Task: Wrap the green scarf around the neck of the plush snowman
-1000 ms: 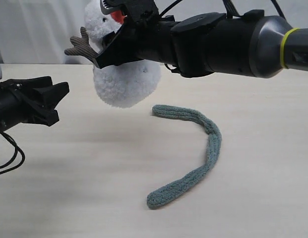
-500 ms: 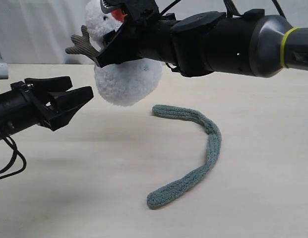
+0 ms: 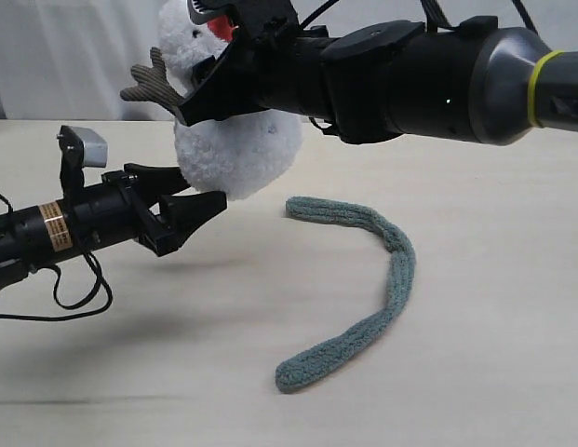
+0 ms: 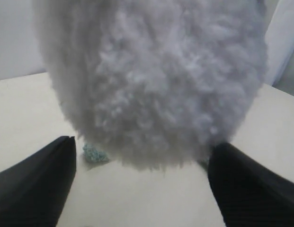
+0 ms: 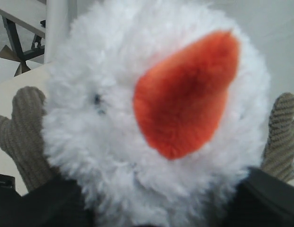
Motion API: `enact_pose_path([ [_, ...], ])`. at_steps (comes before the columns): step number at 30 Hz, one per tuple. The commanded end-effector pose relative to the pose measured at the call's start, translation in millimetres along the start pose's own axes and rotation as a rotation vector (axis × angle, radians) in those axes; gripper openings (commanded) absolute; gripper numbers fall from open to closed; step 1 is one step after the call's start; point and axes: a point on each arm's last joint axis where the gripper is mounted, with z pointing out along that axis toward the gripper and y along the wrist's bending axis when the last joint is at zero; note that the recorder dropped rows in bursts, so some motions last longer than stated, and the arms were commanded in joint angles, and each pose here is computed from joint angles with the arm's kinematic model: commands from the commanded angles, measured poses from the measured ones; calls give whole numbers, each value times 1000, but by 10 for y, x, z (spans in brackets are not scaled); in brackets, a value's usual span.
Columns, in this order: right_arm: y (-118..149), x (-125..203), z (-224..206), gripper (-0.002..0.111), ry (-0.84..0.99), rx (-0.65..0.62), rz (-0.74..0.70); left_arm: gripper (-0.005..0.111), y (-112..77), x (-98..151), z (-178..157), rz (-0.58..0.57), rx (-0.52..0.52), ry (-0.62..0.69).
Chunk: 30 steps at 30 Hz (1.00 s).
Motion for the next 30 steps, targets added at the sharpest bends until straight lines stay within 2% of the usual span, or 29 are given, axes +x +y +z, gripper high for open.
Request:
enact_pose_path([
  [1, 3, -65, -27, 4, -19, -7, -18, 72, -5, -51, 51, 22, 29, -20],
  [4, 6, -50, -13, 4, -16, -8, -29, 72, -16, -44, 51, 27, 40, -12],
  [14, 14, -9, 21, 4, -5, -10, -29, 73, -101, -245, 15, 80, 70, -42],
  [16, 14, -10, 20, 4, -5, -10, -27, 73, -115, -234, 14, 127, 85, -33],
  [18, 14, -10, 20, 4, -5, -10, -27, 81, -111, -229, 16, 179, 83, -35],
  [21, 14, -10, 20, 4, -5, -10, -27, 97, -99, -238, 16, 150, 69, -43],
  [23, 14, -10, 20, 4, -5, -10, -27, 104, -81, -252, 17, 132, 49, -56],
  [30, 20, -10, 20, 4, -4, -16, -10, 105, -67, -293, 48, 105, 26, -81],
])
